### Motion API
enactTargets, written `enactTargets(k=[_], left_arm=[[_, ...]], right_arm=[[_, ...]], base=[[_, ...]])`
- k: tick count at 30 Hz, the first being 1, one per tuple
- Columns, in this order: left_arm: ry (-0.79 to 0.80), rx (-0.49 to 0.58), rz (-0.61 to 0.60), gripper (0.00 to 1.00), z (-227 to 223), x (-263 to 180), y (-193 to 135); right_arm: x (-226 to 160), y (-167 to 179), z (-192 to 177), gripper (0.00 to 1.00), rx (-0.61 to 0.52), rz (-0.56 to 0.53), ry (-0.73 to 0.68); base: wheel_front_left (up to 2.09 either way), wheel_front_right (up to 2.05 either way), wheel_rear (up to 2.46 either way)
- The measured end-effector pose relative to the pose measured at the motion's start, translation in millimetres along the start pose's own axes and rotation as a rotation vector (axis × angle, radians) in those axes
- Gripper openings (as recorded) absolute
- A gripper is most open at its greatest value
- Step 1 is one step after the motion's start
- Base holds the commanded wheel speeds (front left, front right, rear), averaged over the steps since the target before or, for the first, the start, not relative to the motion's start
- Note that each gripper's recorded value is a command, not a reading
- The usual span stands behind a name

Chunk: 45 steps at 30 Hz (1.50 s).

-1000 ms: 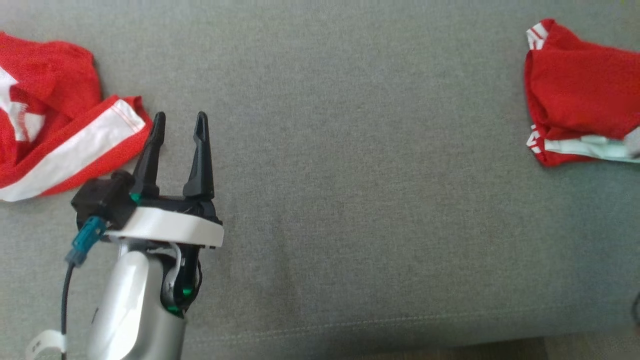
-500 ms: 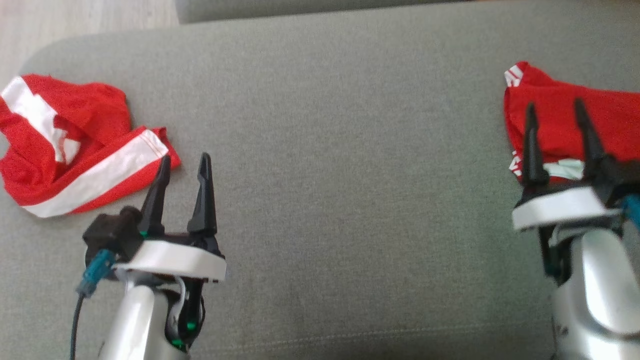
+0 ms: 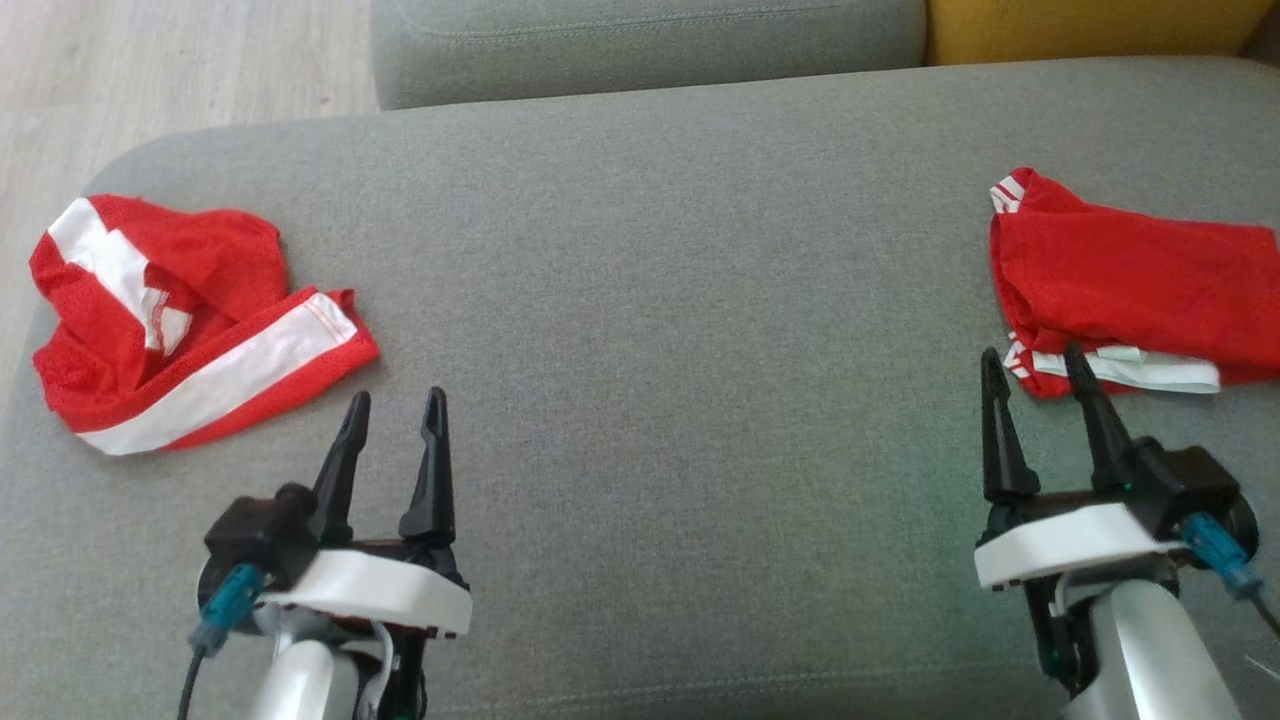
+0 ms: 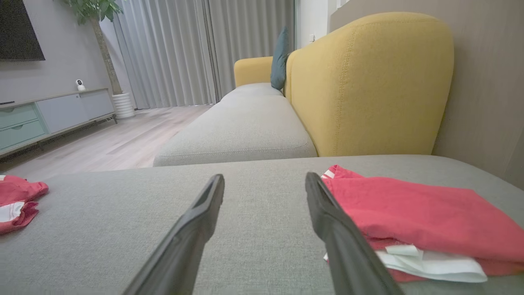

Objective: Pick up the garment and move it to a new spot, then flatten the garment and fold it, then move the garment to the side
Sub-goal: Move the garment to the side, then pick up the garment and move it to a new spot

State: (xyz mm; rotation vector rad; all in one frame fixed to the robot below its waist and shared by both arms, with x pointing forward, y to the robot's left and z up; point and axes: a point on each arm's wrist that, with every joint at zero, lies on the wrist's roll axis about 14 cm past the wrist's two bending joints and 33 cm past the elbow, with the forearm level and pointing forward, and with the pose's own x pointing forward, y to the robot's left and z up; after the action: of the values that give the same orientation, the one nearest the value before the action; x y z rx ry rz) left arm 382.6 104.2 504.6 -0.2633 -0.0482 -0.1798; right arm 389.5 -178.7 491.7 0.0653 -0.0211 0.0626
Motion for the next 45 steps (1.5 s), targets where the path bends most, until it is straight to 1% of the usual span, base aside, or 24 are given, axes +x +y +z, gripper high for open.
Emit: enactTargets(k=[6, 38, 45], left_arm=[[-0.008, 0.0, -0.004, 1.0, 2.4, 0.6, -2.8], [-0.015, 0.0, -0.007, 1.0, 4.9, 0.3, -3.9], [-0.027, 0.006, 0.037, 1.0, 9.4, -5.5, 8.4]], right_arm=[[0.9, 2.8, 7.1, 1.0, 0.013, 0.006, -0.024], [2.4, 9.2, 8.9, 1.0, 0.033, 0.023, -0.032], [8.2, 25.3, 7.2, 1.0, 0.036, 0.07, -0.028]], base=[[0.0, 0.0, 0.0], [0.0, 0.0, 0.0], [0.0, 0.0, 0.0]])
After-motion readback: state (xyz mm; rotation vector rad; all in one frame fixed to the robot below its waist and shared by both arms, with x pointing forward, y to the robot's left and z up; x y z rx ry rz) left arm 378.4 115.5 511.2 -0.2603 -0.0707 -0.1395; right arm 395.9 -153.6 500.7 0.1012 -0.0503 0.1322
